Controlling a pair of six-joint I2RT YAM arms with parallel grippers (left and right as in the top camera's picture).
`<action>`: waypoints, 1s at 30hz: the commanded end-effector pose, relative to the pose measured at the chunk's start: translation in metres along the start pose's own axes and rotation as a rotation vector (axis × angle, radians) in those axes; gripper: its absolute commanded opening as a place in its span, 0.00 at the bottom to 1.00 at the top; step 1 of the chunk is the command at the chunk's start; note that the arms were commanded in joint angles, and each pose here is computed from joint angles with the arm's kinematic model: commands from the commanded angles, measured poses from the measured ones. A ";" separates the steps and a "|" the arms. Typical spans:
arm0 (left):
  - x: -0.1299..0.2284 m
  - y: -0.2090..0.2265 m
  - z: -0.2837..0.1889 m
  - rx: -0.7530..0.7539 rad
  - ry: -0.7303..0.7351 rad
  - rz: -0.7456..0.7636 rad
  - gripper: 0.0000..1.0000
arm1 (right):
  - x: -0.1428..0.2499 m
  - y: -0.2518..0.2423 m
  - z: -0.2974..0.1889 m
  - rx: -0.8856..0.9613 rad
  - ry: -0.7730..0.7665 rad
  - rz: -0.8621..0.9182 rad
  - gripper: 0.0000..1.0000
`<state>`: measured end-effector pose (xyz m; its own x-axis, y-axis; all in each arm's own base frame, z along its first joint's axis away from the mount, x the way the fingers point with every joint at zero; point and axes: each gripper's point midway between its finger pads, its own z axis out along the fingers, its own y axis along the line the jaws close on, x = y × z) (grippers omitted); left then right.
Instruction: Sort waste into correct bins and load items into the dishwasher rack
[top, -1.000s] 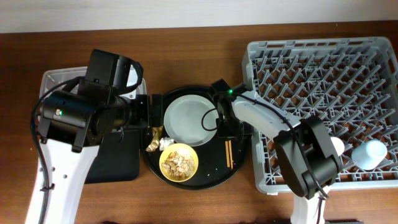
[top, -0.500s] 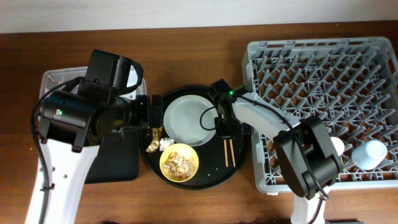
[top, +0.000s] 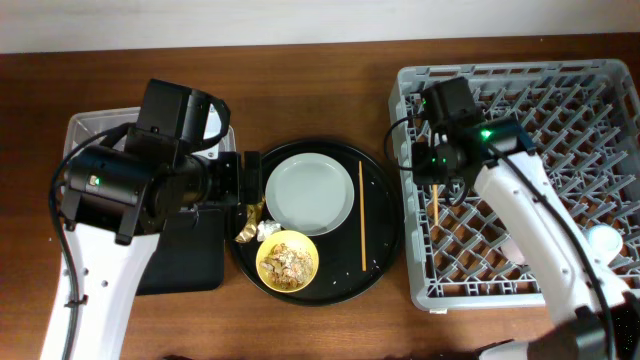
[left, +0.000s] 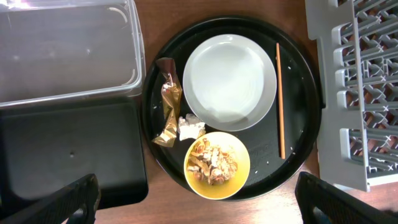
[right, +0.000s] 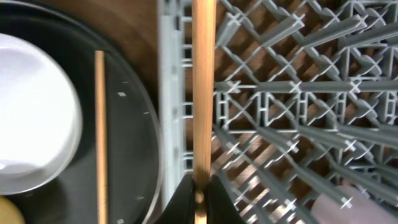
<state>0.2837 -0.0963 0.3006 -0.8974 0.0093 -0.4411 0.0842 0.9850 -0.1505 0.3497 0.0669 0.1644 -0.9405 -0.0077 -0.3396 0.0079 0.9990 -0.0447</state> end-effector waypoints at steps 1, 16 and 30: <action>-0.002 0.001 -0.007 -0.003 -0.027 -0.008 1.00 | 0.013 -0.007 0.038 0.047 0.111 -0.045 0.05; -0.002 0.001 -0.007 -0.003 -0.027 -0.008 1.00 | 0.083 0.103 0.064 -0.098 0.231 0.002 0.40; -0.002 0.001 -0.007 -0.003 -0.027 -0.007 1.00 | 0.096 0.114 0.122 -0.094 0.305 -0.060 0.05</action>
<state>0.2837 -0.0963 0.3006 -0.8974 0.0093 -0.4411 0.0842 0.9850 -0.1505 0.3035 0.1730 0.0014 -0.9966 -0.0664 -0.0482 -0.0677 0.9974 0.0240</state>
